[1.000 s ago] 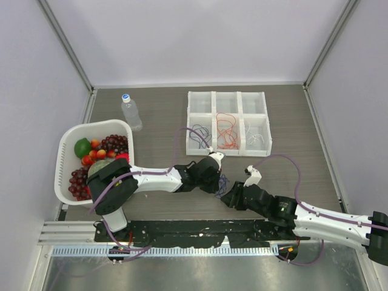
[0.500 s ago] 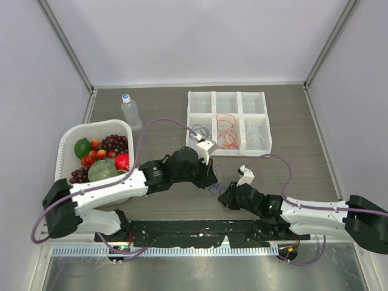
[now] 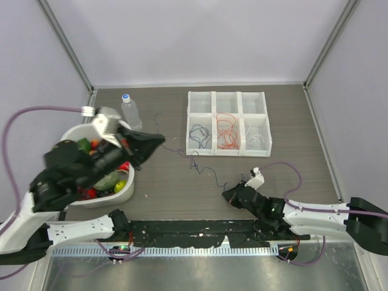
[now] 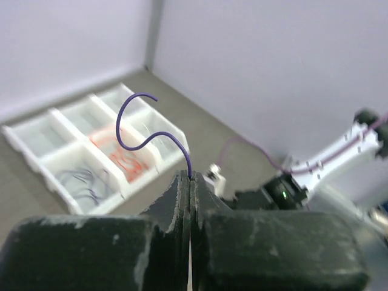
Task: Untangle the cables
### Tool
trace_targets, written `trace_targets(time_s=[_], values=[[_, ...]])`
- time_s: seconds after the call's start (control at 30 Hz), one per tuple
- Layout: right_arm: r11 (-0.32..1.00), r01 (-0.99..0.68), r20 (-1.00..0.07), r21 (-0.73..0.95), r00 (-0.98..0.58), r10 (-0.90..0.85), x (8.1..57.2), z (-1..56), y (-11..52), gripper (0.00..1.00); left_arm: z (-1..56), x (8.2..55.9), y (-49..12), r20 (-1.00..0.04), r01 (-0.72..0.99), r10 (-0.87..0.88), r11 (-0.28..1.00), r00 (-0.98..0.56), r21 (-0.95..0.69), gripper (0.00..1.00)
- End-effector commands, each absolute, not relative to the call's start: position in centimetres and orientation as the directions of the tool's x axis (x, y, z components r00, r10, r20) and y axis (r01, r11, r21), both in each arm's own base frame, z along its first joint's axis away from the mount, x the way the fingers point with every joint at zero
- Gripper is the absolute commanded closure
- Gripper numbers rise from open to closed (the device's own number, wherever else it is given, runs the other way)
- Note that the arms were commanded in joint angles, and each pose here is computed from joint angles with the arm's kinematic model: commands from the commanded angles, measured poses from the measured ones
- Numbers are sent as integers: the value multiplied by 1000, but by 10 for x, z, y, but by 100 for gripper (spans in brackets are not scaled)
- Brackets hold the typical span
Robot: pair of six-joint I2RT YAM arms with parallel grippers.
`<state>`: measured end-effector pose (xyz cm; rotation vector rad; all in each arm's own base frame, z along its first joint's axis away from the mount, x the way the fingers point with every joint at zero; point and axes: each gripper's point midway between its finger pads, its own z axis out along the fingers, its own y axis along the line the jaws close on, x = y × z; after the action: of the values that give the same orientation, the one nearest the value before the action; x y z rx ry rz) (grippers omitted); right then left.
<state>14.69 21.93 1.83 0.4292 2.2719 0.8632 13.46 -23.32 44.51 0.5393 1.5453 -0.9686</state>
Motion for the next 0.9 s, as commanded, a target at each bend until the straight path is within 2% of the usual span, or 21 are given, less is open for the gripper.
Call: trace_targets(time_s=[0.0, 0.07, 0.23, 0.27, 0.3, 0.4, 0.67, 0.87], values=[[721, 257, -486, 643, -591, 644, 157, 4, 168, 99, 468, 152, -157, -986, 630, -142, 760, -83, -162, 100], [709, 267, -503, 653, -547, 669, 161, 11, 158, 99, 472, 159, -133, -988, 551, -142, 820, -66, -155, 100], [672, 292, -529, 680, -439, 726, 169, 43, 134, 99, 463, 162, -105, -992, 463, -106, 878, -66, -125, 100], [702, 319, -571, 637, -417, 707, 168, 40, 118, 99, 465, 165, -92, -990, 410, -130, 901, -58, -142, 100], [662, 328, -559, 674, -359, 747, 173, 53, 112, 99, 466, 166, -81, -988, 367, -145, 918, -49, -153, 100], [673, 351, -601, 651, -303, 740, 172, 60, 87, 99, 471, 165, -55, -983, 299, -186, 937, -9, -180, 100], [602, 383, -566, 701, -215, 796, 173, 75, 70, 99, 467, 167, 1, -969, 62, -243, 969, 45, -240, 100], [549, 422, -546, 721, -143, 826, 174, 82, 58, 99, 462, 169, 14, -972, -19, -227, 973, 60, -229, 100]])
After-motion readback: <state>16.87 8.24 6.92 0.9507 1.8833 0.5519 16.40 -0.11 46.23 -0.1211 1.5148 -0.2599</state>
